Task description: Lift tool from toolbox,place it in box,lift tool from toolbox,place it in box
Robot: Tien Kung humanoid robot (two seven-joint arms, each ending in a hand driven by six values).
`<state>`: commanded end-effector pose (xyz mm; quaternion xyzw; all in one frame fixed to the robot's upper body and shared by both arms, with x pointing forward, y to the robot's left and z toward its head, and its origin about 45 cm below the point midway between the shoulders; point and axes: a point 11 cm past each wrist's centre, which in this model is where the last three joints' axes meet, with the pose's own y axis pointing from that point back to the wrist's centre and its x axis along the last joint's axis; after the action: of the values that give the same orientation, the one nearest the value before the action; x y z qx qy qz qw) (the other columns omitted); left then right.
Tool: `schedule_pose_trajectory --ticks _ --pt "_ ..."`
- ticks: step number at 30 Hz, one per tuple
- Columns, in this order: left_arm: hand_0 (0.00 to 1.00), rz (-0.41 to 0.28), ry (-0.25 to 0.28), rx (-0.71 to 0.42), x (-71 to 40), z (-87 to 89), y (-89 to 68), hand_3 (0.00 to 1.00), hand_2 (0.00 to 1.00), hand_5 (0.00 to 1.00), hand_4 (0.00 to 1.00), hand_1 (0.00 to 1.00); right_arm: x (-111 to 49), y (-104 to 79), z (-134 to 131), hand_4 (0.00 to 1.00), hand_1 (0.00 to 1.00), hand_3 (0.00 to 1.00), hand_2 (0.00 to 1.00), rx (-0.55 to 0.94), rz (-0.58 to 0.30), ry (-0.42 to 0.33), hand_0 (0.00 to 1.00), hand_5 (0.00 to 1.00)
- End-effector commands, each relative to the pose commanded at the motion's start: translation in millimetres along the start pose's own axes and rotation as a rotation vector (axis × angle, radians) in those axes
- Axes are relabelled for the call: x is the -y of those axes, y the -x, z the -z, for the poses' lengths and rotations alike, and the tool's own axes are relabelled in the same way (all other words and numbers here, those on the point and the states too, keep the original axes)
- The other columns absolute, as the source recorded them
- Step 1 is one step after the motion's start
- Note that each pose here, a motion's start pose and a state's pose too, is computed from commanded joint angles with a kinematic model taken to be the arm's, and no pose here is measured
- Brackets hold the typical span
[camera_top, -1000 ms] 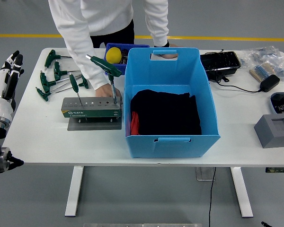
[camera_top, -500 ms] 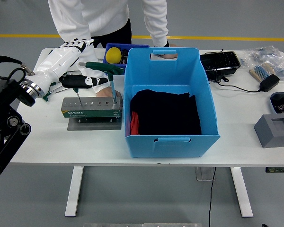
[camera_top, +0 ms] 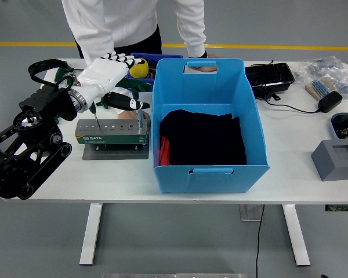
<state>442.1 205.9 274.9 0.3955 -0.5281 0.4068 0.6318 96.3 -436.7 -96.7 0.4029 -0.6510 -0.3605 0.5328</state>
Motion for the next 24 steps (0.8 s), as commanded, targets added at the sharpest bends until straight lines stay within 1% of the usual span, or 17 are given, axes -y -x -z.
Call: schedule_pose_trajectory --ticks 2,3,8,9,14,15,20,21,24 --pt "0.851 -0.007 -0.013 0.011 5.1 0.6 0.9 0.834 0.788 0.676 0.998 0.825 0.0 -0.7 1.9 0.838 0.595 0.575 0.679 -0.001 -0.001 -0.004 0.622 0.696" --pt "0.712 -0.006 -0.018 0.018 6.9 1.2 2.2 0.688 0.586 0.703 0.998 0.638 -0.1 -0.9 2.5 0.838 0.596 0.575 0.679 -0.001 -0.001 -0.005 0.621 0.697" --pt "0.712 -0.001 -0.035 0.038 13.5 3.0 7.4 0.688 0.586 0.703 0.998 0.638 -0.1 -2.1 4.4 0.838 0.596 0.575 0.679 0.004 -0.004 -0.009 0.621 0.697" --pt "0.578 -0.003 -0.037 0.044 15.6 3.1 8.1 0.615 0.481 0.720 0.998 0.529 -0.1 -2.6 5.4 0.838 0.596 0.575 0.679 0.005 -0.005 -0.011 0.621 0.697" --pt "0.578 0.000 -0.047 0.069 21.5 5.2 11.9 0.615 0.481 0.720 0.998 0.529 -0.2 -3.9 8.9 0.838 0.596 0.575 0.679 0.005 -0.007 -0.017 0.621 0.697" --pt "0.497 0.001 -0.052 0.074 22.3 6.4 13.1 0.534 0.390 0.738 0.998 0.432 -0.3 -4.2 9.4 0.838 0.595 0.575 0.679 0.005 -0.007 -0.018 0.621 0.697" --pt "0.497 0.004 -0.069 0.093 24.6 9.9 17.8 0.534 0.390 0.738 0.998 0.432 -0.2 -5.0 9.5 0.838 0.595 0.575 0.679 0.009 -0.009 -0.020 0.621 0.697" --pt "0.417 0.003 -0.069 0.093 24.9 9.8 18.6 0.443 0.302 0.763 0.998 0.322 -0.2 -5.2 9.7 0.838 0.592 0.575 0.679 0.008 -0.010 -0.020 0.619 0.697" --pt "0.417 0.003 -0.068 0.101 25.4 9.3 21.1 0.443 0.302 0.763 0.998 0.322 -0.2 -5.6 10.7 0.838 0.592 0.575 0.679 0.005 -0.010 -0.022 0.619 0.697"
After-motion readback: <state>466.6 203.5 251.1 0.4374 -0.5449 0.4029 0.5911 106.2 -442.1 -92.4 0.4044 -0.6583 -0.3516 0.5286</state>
